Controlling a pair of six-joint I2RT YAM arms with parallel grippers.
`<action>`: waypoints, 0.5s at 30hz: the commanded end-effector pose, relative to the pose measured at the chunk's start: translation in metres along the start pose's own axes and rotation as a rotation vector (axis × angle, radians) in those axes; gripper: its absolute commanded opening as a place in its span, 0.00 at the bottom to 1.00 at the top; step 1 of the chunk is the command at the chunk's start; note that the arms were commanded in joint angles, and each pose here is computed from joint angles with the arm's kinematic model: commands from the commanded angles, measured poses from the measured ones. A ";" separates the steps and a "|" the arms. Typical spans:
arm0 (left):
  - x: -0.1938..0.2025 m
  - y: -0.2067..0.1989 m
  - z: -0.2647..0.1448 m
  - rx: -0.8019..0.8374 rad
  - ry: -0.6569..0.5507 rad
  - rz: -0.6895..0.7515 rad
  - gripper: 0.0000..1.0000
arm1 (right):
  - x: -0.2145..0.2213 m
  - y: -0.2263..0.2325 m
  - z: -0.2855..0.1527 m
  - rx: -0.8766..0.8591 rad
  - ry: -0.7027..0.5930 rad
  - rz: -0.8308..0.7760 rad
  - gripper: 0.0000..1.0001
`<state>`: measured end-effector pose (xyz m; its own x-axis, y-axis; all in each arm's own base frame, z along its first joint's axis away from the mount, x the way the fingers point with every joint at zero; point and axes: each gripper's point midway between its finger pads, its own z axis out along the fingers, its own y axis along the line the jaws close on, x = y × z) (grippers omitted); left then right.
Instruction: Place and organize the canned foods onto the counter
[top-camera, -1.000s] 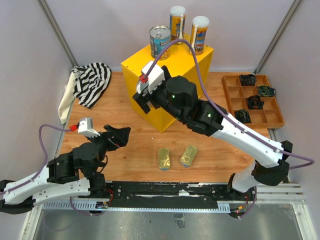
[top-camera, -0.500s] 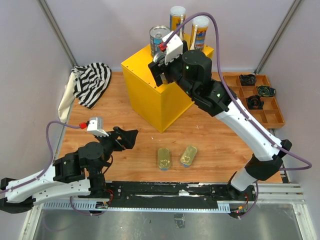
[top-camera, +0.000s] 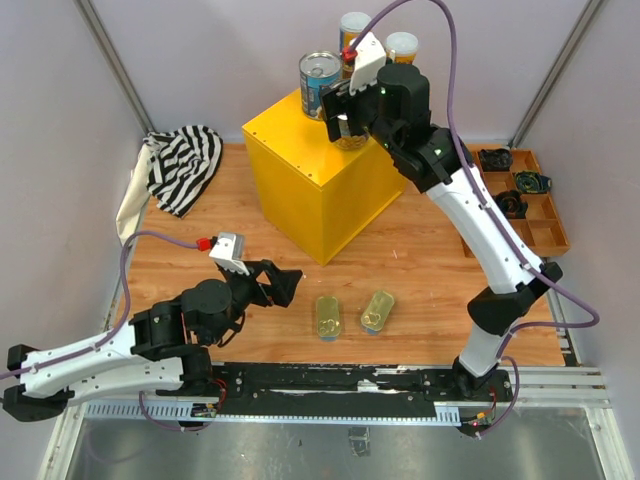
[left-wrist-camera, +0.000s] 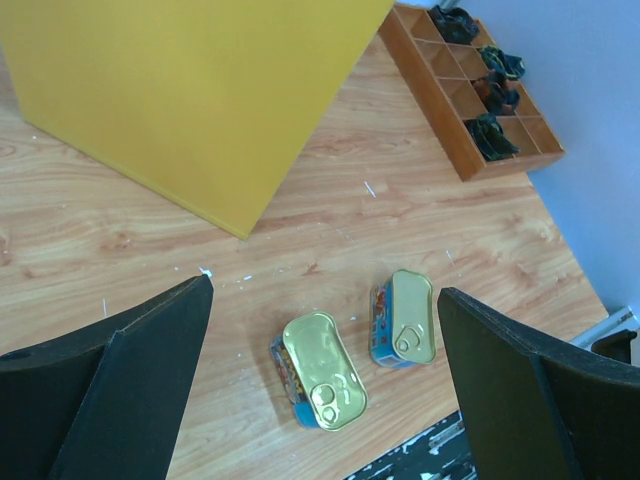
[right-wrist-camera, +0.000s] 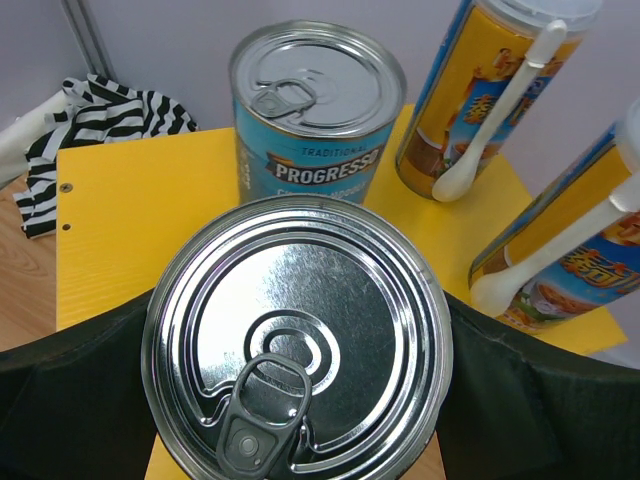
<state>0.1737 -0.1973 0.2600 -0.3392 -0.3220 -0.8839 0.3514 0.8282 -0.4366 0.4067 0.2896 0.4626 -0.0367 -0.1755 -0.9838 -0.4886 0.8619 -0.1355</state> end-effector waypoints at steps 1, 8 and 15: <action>0.000 -0.010 0.003 0.042 -0.004 0.025 0.99 | -0.076 -0.027 -0.024 0.031 -0.209 0.093 0.01; 0.010 -0.020 0.007 0.086 0.028 0.069 0.99 | -0.062 -0.036 -0.016 0.035 -0.142 0.145 0.00; 0.023 -0.027 0.010 0.116 0.075 0.097 0.99 | -0.054 -0.047 -0.017 0.059 -0.115 0.183 0.00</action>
<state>0.1690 -0.2228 0.2511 -0.3598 -0.2254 -0.9054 0.4437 0.8123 -0.3785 0.4200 0.2663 0.4572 -0.1688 -0.1131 -0.9791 -0.4529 0.8912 -0.0249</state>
